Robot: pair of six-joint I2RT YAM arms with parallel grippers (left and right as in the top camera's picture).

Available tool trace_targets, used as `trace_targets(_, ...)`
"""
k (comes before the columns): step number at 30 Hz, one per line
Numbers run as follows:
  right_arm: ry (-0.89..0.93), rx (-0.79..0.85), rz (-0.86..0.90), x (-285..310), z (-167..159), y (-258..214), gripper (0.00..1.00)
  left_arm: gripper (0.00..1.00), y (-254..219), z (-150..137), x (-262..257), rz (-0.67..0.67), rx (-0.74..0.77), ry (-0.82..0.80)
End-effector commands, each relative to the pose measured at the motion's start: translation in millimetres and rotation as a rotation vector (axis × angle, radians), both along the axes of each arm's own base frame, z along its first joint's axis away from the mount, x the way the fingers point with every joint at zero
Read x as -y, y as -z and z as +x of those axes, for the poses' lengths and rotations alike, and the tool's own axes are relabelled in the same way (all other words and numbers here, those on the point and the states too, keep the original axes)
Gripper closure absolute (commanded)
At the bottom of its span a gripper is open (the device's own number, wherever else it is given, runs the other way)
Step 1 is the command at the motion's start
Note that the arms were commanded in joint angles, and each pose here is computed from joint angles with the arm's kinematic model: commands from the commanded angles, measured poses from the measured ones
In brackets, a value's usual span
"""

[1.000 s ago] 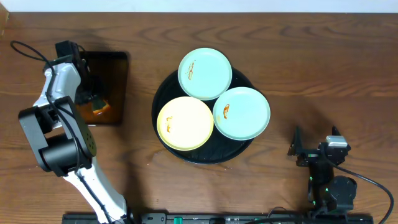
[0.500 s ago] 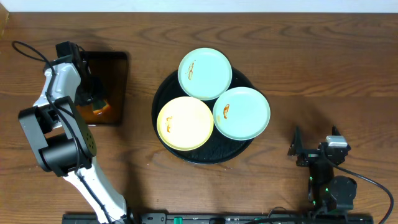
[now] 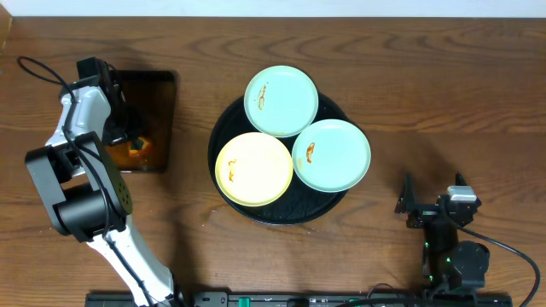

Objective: Clean dirty plates on tray and stack at the side

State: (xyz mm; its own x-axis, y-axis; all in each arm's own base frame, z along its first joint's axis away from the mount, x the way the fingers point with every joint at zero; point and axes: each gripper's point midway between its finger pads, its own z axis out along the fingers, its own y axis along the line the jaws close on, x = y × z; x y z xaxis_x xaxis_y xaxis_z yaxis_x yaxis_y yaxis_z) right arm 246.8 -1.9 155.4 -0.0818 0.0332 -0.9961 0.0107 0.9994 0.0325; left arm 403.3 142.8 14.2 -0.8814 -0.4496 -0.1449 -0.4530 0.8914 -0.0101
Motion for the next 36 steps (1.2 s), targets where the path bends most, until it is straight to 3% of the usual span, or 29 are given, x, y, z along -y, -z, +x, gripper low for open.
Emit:
trace_targets(1, 0.014, -0.003, -0.012, 3.0, -0.2, 1.2, 0.01, 0.93, -21.7, 3.5, 4.2, -0.019, 0.053, 0.009)
trace_targets(7, 0.014, -0.003, -0.012, 3.0, -0.2, 1.2, 0.01, 0.93, -117.0, 35.1, 14.4, -0.027, 0.366, 0.047)
trace_targets(12, 0.014, -0.003, -0.012, 2.9, -0.2, 1.2, 0.01, 0.92, -184.9, 41.0, 12.1, 0.045, 0.552, 0.062)
trace_targets(17, 0.014, -0.003, -0.012, 3.0, -0.2, 1.2, 0.01, 0.93, -167.0, 50.2, 8.8, 0.049, 0.548, 0.074)
trace_targets(23, 0.014, -0.003, -0.012, 3.0, -0.2, 1.2, 0.01, 0.93, -87.6, 58.7, 2.8, 0.021, 0.425, 0.113)
trace_targets(25, 0.014, -0.003, -0.012, 3.0, -0.2, 1.2, 0.01, 0.93, -83.9, 58.9, 7.6, -0.030, 0.430, 0.120)
trace_targets(28, 0.014, -0.003, -0.012, 3.0, -0.2, 1.2, 0.01, 0.93, -126.7, 71.2, 31.6, -0.198, 0.605, 0.195)
trace_targets(32, 0.014, -0.003, -0.012, 3.0, -0.2, 1.2, 0.01, 0.93, -208.1, 74.5, 44.5, -0.305, 0.865, 0.303)
trace_targets(36, 0.014, -0.003, -0.012, 2.9, -0.2, 1.2, 0.01, 0.92, -245.9, 64.0, 28.4, -0.317, 0.936, 0.192)
